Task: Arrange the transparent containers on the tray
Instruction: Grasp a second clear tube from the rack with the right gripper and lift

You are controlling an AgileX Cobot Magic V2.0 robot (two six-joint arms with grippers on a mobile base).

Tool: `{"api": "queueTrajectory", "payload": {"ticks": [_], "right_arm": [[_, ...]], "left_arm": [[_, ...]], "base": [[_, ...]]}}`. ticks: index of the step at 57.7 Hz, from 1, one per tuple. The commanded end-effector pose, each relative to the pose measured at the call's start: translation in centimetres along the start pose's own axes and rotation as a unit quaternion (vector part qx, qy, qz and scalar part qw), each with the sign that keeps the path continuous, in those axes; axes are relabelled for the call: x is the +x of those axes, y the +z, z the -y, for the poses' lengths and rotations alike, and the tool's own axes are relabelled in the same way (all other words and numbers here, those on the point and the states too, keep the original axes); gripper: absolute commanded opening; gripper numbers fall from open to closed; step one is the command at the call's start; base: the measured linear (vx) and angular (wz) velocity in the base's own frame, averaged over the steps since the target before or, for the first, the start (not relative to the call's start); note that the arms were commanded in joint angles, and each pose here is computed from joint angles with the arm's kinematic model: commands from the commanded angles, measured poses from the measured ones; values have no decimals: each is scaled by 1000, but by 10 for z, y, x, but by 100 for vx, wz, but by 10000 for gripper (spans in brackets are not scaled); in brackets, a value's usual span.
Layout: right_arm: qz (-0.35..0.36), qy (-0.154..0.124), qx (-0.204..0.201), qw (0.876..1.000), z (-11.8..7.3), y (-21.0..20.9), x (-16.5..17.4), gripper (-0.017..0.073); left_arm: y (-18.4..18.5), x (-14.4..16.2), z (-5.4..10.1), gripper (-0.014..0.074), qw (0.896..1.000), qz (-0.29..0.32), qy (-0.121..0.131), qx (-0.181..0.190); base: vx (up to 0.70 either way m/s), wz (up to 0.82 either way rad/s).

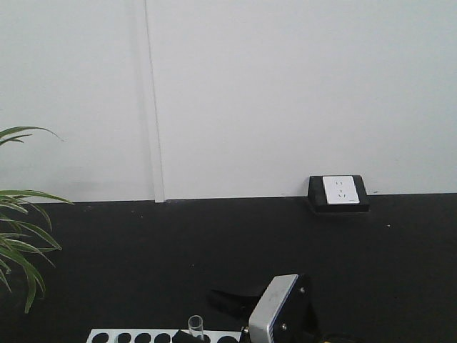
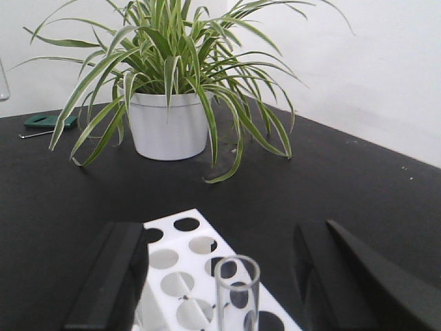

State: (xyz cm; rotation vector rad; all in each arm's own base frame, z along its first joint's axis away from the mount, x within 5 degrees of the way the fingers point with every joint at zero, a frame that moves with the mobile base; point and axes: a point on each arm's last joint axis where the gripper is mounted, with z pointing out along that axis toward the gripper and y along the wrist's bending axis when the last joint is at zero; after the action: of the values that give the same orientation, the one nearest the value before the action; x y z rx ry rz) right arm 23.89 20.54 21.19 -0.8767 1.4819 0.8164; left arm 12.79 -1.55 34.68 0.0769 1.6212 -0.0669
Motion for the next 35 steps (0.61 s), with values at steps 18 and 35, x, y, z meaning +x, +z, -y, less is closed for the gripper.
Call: {"api": "queueTrajectory", "payload": {"ticks": [18, 35], "right_arm": [[66, -18, -20, 997, 2, 10, -2, 490], [80, -10, -6, 997, 6, 13, 4, 260]], "left_arm": [[-1, -12, 4, -3, 999, 32, -6, 21], [-1, -12, 4, -3, 999, 32, -6, 21]], "base": [[0, 0], [0, 0]]}}
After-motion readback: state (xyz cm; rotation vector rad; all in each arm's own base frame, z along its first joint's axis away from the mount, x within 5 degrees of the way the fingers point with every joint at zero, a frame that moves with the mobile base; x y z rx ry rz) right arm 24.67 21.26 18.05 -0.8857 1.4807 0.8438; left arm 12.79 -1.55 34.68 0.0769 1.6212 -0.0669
